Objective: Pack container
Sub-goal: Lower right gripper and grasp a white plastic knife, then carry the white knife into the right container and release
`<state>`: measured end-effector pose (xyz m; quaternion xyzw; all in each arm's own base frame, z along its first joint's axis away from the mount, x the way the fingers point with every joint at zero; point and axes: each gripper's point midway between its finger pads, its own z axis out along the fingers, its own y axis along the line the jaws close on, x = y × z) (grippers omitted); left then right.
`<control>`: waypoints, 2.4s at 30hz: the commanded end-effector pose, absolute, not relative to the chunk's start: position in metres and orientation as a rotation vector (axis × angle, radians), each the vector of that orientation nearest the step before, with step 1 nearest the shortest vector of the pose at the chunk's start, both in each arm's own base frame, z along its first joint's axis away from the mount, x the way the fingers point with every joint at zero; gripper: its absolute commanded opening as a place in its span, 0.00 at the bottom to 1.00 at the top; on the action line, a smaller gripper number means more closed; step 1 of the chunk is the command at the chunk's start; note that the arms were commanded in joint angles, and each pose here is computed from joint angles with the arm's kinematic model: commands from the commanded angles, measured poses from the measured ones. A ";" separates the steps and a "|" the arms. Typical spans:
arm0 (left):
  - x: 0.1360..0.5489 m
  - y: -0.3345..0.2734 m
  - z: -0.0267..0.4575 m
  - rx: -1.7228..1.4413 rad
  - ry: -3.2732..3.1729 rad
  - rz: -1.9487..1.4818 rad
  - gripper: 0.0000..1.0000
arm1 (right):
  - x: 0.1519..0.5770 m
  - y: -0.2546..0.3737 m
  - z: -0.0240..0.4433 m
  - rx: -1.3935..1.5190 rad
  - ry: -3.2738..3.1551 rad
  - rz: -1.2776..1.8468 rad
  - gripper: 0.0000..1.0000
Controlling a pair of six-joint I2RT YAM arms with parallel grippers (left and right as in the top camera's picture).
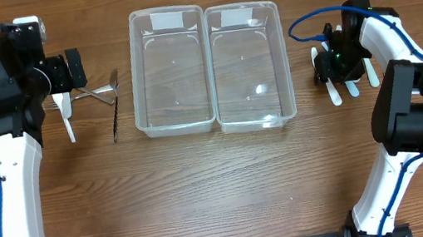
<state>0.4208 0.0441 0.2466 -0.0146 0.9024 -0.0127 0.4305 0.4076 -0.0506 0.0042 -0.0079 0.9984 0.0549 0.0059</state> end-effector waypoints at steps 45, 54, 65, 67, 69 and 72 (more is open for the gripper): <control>0.425 0.047 0.259 -0.015 2.224 -0.009 1.00 | 0.460 0.044 0.226 -0.117 2.743 0.281 0.04; 0.425 0.047 0.259 -0.015 2.224 -0.009 1.00 | 0.451 0.139 0.178 -0.267 2.824 0.353 0.04; 0.425 0.047 0.259 -0.015 2.224 -0.009 1.00 | 0.455 0.154 0.138 -0.271 2.820 0.231 0.30; 0.425 0.047 0.259 -0.015 2.224 -0.009 1.00 | 0.465 0.131 0.149 -0.239 2.787 0.096 0.40; 0.425 0.047 0.259 -0.015 2.224 -0.009 1.00 | 0.473 0.109 0.163 -0.205 2.755 0.002 0.45; 0.425 0.047 0.259 -0.015 2.224 -0.009 1.00 | 0.486 0.055 0.191 -0.088 2.689 -0.142 0.64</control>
